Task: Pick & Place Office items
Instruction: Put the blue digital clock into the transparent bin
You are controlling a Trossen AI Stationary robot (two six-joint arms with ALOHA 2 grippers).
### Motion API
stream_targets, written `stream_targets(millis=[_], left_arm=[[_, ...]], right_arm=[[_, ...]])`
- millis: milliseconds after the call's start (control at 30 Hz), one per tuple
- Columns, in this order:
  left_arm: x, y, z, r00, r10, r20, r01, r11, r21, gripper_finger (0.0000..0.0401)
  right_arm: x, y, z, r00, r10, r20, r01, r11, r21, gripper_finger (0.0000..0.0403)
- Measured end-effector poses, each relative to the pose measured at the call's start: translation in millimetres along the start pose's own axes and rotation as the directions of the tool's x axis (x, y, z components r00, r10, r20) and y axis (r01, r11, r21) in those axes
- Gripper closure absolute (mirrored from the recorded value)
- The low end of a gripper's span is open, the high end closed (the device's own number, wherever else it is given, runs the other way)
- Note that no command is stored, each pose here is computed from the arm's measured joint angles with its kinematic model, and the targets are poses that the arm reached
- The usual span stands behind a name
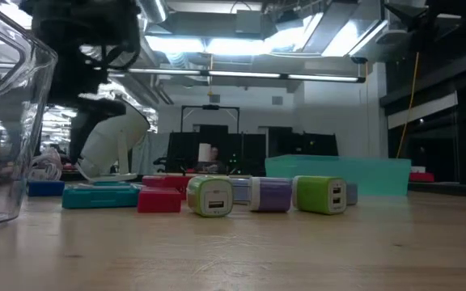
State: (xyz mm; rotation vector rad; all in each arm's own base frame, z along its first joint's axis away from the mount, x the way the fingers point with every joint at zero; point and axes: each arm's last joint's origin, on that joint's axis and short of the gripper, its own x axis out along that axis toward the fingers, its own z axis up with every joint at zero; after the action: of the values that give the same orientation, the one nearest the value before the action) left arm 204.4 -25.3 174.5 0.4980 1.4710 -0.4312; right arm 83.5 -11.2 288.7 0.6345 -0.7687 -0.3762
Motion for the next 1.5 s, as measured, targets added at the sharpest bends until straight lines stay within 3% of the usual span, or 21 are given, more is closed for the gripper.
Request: stream_targets(millis=[433,633,767,967,1267,1400,1500], left_arm=[[30.1,-9.1,-9.4,0.999,0.026,0.031,-0.026,1.000,0.000,0.0134],[46.1,-12.0,-15.3,1.000,0.008,0.018,-0.007,0.998,-0.059,0.0135],[48.7,-11.1,-14.5,1.000,0.001,0.004,0.000,0.997,-0.071,0.0155],[47.7,-5.9,-15.6,1.000,-0.008,0.011,0.010,0.994,-0.113,0.0248],[40.4,-1.1,-9.5,1.000,-0.002,0.005,0.002,0.991,-0.135,0.0249],[17.3,11.2,2.7,0.997,0.075,-0.002,-0.073,0.973,-0.218,0.0249],[-4.0,20.8,11.2,0.995,0.055,0.084,-0.024,0.943,-0.331,0.0249]], right_arm=[[0.2,-0.2,-0.5,1.000,-0.004,-0.001,0.004,1.000,-0.002,0.0142],[0.2,-0.2,-0.6,1.000,-0.004,-0.001,0.004,1.000,-0.003,0.0142],[0.2,-0.3,-0.6,1.000,-0.006,-0.001,0.006,1.000,-0.003,0.0142],[0.2,-0.9,-0.4,1.000,-0.029,0.009,0.029,0.999,-0.014,0.0142],[0.2,-0.9,-0.4,1.000,-0.029,0.009,0.029,0.999,-0.013,0.0142],[0.2,-1.0,-0.6,1.000,-0.029,0.008,0.029,0.999,-0.014,0.0142],[0.2,-1.1,-0.5,0.999,-0.033,0.010,0.033,0.999,-0.013,0.0142]])
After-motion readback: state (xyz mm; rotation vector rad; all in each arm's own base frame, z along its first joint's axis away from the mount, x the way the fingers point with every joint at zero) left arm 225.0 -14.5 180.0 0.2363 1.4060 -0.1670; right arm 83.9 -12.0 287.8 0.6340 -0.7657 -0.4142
